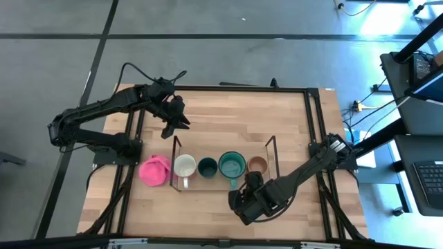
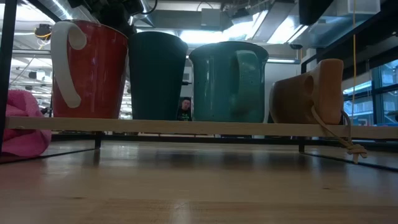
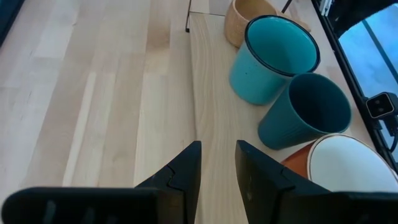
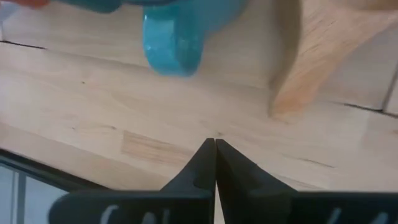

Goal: Stack small to large cups/mugs on shelf
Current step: Adjust the wooden mug on the shelf, then return to Home Position

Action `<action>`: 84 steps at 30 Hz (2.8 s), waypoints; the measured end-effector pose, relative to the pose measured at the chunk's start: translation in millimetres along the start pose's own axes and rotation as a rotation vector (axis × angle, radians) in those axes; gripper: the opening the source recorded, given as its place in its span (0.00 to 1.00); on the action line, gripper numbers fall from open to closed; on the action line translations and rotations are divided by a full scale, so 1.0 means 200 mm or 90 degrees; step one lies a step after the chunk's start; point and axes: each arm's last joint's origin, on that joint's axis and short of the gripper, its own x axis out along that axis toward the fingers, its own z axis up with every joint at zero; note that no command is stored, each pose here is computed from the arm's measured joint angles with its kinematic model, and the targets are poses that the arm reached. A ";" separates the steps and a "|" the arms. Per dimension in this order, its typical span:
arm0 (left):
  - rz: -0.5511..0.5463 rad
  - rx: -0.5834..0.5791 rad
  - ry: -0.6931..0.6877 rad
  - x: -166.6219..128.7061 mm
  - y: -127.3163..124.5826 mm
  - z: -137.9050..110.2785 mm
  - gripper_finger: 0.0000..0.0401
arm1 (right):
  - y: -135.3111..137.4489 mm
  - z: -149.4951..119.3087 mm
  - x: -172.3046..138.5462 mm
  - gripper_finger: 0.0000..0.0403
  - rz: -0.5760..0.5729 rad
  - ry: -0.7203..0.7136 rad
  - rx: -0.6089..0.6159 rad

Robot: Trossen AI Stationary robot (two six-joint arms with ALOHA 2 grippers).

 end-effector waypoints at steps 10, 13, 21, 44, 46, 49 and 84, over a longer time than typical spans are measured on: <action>0.004 0.020 -0.003 0.00 0.00 0.00 0.23 | -0.01 -0.02 0.10 0.02 -0.048 -0.017 0.001; 0.004 0.021 -0.004 0.00 0.00 0.00 0.23 | -0.02 -0.02 0.11 0.02 -0.063 -0.036 0.004; 0.004 0.021 -0.003 0.00 0.00 0.00 0.23 | -0.02 0.03 0.12 0.02 -0.088 -0.053 0.008; 0.007 0.023 -0.003 0.00 0.00 0.00 0.23 | -0.05 0.04 0.12 0.02 -0.139 -0.037 0.021; 0.007 0.022 -0.003 0.00 0.00 0.00 0.23 | -0.05 0.04 0.12 0.02 -0.133 -0.042 0.021; 0.007 0.022 -0.003 0.00 0.00 0.00 0.23 | -0.04 0.05 0.11 0.02 -0.116 -0.077 0.028; -0.099 0.028 -0.141 0.05 -0.17 0.15 0.23 | 0.26 0.43 -0.73 0.02 0.223 -0.683 -0.142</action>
